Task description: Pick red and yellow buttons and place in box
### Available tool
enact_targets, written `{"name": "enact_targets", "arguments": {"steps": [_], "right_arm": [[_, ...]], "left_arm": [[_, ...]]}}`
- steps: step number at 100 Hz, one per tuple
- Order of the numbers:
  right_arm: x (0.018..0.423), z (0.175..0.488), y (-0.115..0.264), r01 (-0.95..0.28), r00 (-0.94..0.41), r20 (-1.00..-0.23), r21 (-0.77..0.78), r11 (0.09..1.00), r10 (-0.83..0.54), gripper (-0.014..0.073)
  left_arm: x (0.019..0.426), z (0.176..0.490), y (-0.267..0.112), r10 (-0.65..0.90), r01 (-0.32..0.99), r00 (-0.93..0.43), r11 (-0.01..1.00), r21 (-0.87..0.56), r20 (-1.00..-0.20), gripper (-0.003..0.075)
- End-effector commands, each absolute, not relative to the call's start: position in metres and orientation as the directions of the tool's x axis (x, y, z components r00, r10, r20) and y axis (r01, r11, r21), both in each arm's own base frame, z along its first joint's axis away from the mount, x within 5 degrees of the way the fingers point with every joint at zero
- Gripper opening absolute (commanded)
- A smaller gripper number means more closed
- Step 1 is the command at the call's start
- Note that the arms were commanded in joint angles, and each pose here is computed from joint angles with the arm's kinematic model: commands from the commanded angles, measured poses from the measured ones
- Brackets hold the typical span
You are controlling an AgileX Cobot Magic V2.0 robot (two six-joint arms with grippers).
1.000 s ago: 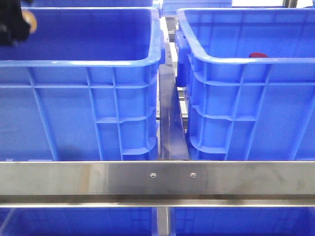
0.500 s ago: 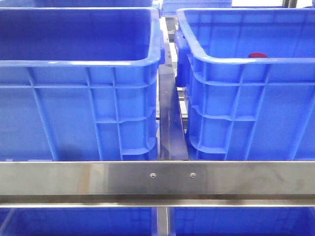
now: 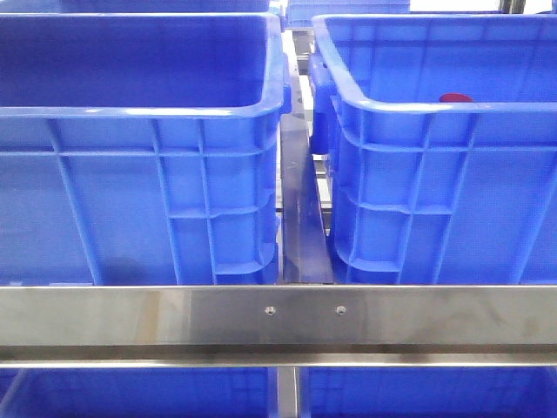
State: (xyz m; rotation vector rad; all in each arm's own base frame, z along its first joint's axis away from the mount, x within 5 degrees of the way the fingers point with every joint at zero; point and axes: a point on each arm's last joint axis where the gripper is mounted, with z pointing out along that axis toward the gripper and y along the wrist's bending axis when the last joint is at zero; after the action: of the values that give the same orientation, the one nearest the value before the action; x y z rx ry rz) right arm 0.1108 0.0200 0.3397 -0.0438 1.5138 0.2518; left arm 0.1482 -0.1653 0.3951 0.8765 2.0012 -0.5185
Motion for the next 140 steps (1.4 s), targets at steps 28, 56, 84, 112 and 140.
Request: {"name": "enact_targets", "arguments": {"steps": [28,56,84,112,140], "right_arm": [[0.109,0.352,0.048,-0.487,-0.101,-0.902,0.412,0.77,0.419,0.0601],[0.137,0.353,0.081,-0.641,-0.448,-0.737,0.66,0.392,0.507,0.0601],[0.18,0.359,0.106,-0.638,-0.636,-0.648,0.747,0.187,0.419,0.0593],[0.206,0.36,0.141,-0.615,-0.721,-0.612,0.781,0.106,0.325,0.0593],[0.22,0.365,0.169,-0.624,-0.744,-0.614,0.78,0.055,0.264,0.0593]], "left_arm": [[0.145,0.413,-0.164,0.31,0.752,-0.315,0.658,-0.037,-0.897,-0.0019],[0.145,0.413,-0.164,0.31,0.752,-0.315,0.658,-0.037,-0.897,-0.0019],[0.145,0.413,-0.164,0.311,0.752,-0.316,0.658,-0.037,-0.897,-0.0019],[0.145,0.413,-0.164,0.311,0.752,-0.316,0.658,-0.037,-0.897,-0.0019],[0.145,0.413,-0.164,0.311,0.752,-0.316,0.658,-0.037,-0.897,-0.0019]]}}
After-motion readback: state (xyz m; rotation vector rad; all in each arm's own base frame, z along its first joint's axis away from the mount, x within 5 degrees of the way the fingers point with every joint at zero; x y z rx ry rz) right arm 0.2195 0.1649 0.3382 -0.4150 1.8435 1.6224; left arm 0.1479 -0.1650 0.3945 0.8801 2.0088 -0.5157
